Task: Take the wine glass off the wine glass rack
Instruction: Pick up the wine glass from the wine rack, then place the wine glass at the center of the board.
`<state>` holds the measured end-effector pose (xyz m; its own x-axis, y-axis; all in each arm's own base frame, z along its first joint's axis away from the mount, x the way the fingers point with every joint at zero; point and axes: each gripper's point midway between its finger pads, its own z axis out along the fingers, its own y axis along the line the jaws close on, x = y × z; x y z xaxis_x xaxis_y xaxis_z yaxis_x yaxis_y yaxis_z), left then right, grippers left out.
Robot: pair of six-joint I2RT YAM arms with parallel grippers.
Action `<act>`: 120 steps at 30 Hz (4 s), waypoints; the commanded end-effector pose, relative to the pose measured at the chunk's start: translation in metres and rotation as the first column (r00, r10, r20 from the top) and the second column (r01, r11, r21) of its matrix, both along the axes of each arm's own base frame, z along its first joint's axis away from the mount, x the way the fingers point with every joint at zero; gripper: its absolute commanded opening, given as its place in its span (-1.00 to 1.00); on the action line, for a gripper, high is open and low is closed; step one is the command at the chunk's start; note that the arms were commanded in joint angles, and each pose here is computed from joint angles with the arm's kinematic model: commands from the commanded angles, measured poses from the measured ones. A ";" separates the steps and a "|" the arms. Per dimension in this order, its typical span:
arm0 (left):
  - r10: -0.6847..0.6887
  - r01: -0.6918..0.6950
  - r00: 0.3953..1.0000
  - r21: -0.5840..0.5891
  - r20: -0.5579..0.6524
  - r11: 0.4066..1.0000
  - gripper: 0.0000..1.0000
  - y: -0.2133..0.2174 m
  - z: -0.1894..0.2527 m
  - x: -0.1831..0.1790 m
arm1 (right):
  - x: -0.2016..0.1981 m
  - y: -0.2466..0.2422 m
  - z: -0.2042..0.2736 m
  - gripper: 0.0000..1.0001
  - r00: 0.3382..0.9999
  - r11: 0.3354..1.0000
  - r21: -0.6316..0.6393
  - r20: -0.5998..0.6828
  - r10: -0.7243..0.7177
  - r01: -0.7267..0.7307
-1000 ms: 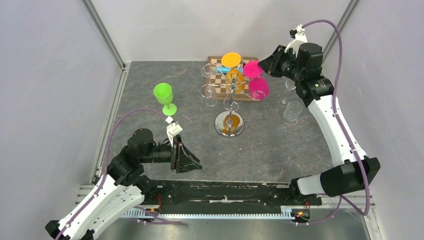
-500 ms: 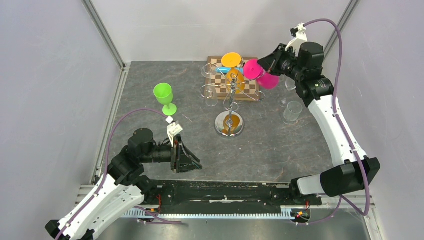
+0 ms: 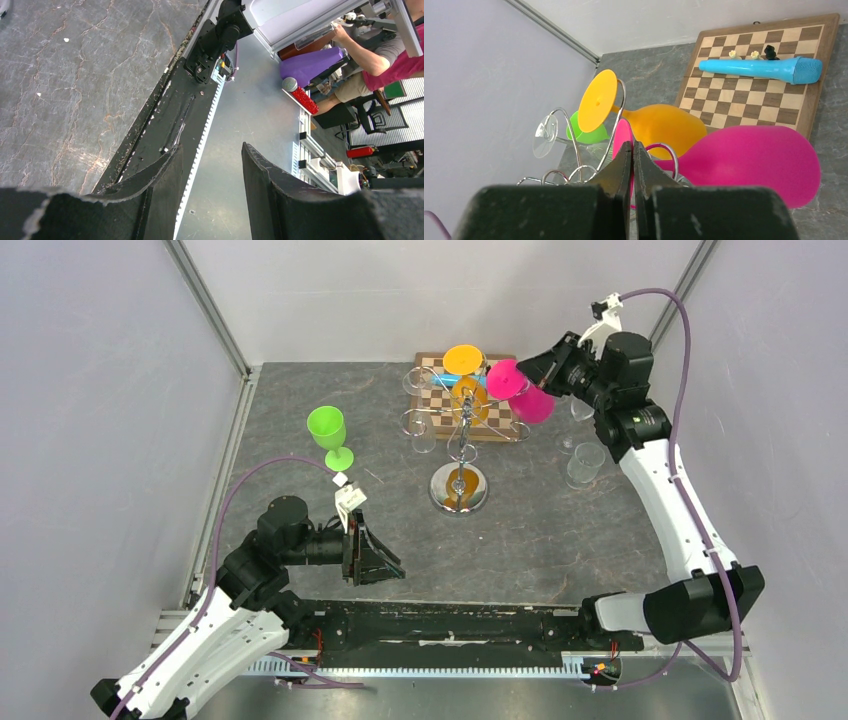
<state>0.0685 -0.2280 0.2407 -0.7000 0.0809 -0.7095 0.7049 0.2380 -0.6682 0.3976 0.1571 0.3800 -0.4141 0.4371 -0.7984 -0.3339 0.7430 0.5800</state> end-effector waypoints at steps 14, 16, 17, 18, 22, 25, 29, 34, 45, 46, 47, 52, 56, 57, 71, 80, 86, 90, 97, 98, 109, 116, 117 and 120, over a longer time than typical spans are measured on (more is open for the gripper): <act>0.007 -0.008 0.999 0.009 0.048 1.000 0.07 -0.001 0.000 0.006 | -0.019 -0.023 0.024 -1.00 0.998 0.968 0.252 0.052 -0.036 0.022; 0.009 -0.009 0.999 0.010 0.046 1.000 0.07 -0.001 -0.001 0.006 | -0.022 -0.022 0.022 -1.00 0.999 0.964 0.264 0.044 -0.024 0.011; 0.010 -0.011 0.999 0.012 0.047 1.000 0.07 -0.001 -0.001 0.006 | -0.023 -0.022 0.025 -1.00 0.998 0.963 0.271 0.060 -0.021 0.003; 0.011 -0.012 0.999 0.012 0.047 1.000 0.07 -0.001 -0.001 0.006 | -0.025 -0.022 0.029 -1.00 0.997 0.962 0.274 0.073 -0.021 0.000; 0.016 -0.016 0.999 0.014 0.047 1.000 0.07 -0.001 -0.001 0.007 | -0.029 -0.020 0.031 -1.00 0.997 0.959 0.281 0.076 0.000 -0.021; 0.019 -0.020 0.999 0.016 0.045 1.000 0.07 -0.001 -0.001 0.008 | -0.035 -0.019 0.033 -1.00 0.996 0.957 0.289 0.086 0.008 -0.033; 0.020 -0.021 0.999 0.019 0.043 1.000 0.07 -0.001 -0.003 0.008 | -0.036 -0.016 0.031 -1.00 0.996 0.949 0.311 0.082 0.027 -0.051; 0.021 -0.022 0.999 0.018 0.045 1.000 0.07 -0.001 -0.002 0.008 | -0.034 -0.010 0.029 -1.00 0.996 0.942 0.330 0.076 0.042 -0.065; 0.027 -0.028 0.999 0.033 0.031 0.999 0.07 -0.002 -0.006 0.011 | -0.018 0.011 0.025 -1.00 0.996 0.937 0.340 0.064 0.058 -0.077; 0.028 -0.029 0.999 0.034 0.030 0.999 0.07 -0.002 -0.006 0.011 | -0.017 0.010 0.026 -1.00 0.997 0.938 0.340 0.066 0.049 -0.068; 0.028 -0.029 0.999 0.036 0.027 0.999 0.07 -0.002 -0.007 0.011 | -0.015 0.010 0.027 -1.00 0.997 0.938 0.340 0.068 0.043 -0.064; 0.029 -0.030 0.999 0.039 0.026 0.999 0.07 -0.003 -0.007 0.012 | -0.008 0.008 0.031 -1.00 0.997 0.939 0.342 0.076 0.023 -0.048; 0.028 -0.029 0.999 0.042 0.023 0.999 0.07 -0.003 -0.008 0.012 | 0.001 0.006 0.032 -1.00 0.997 0.938 0.345 0.073 0.002 -0.027; 0.028 -0.029 0.999 0.042 0.021 0.999 0.07 -0.003 -0.008 0.012 | 0.004 0.005 0.033 -1.00 0.997 0.937 0.348 0.073 -0.007 -0.019; 0.027 -0.028 0.999 0.040 0.024 0.999 0.07 -0.003 -0.008 0.011 | 0.016 -0.019 0.058 -1.00 0.982 0.921 0.380 0.119 -0.145 0.090; 0.038 -0.039 0.999 0.044 0.028 0.998 0.07 -0.002 -0.008 0.012 | -0.003 -0.059 0.066 -1.00 0.953 0.911 0.371 0.164 -0.254 0.179; 0.042 -0.044 0.999 0.050 0.025 0.998 0.07 -0.002 -0.009 0.013 | -0.018 -0.078 0.057 -1.00 0.939 0.908 0.358 0.176 -0.294 0.218; 0.050 -0.051 0.998 0.046 0.034 0.998 0.07 -0.001 -0.008 0.013 | -0.033 -0.079 0.050 -1.00 0.937 0.914 0.343 0.192 -0.293 0.216; 0.061 -0.063 0.997 0.039 0.050 0.997 0.15 0.001 -0.005 0.013 | -0.057 -0.075 0.039 -1.00 0.942 0.927 0.325 0.210 -0.263 0.186; 0.063 -0.065 0.997 0.039 0.051 0.997 0.16 0.001 -0.005 0.013 | -0.063 -0.074 0.040 -1.00 0.941 0.928 0.326 0.217 -0.258 0.179; 0.068 -0.070 0.997 0.047 0.048 0.996 0.42 0.001 -0.006 0.014 | -0.126 -0.071 0.045 -1.00 0.940 0.958 0.245 0.265 -0.217 0.152; 0.071 -0.073 0.997 0.061 0.034 0.995 0.54 0.000 -0.009 0.016 | -0.156 -0.062 0.035 -1.00 0.949 0.976 0.192 0.277 -0.152 0.100; 0.073 -0.075 0.997 0.063 0.034 0.995 0.54 0.001 -0.010 0.017 | -0.159 -0.058 0.033 -1.00 0.953 0.981 0.180 0.277 -0.122 0.073; 0.079 -0.081 0.996 0.061 0.040 0.995 0.54 0.001 -0.008 0.017 | -0.169 -0.044 0.026 -1.00 0.964 0.990 0.139 0.266 -0.019 -0.019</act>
<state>0.0819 -0.2262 0.2223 -0.7335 0.0744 -0.6756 0.6543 0.3467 -0.6721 0.2385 0.0957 0.4197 -0.1085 0.6264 -0.7720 -0.4234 0.6735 0.6060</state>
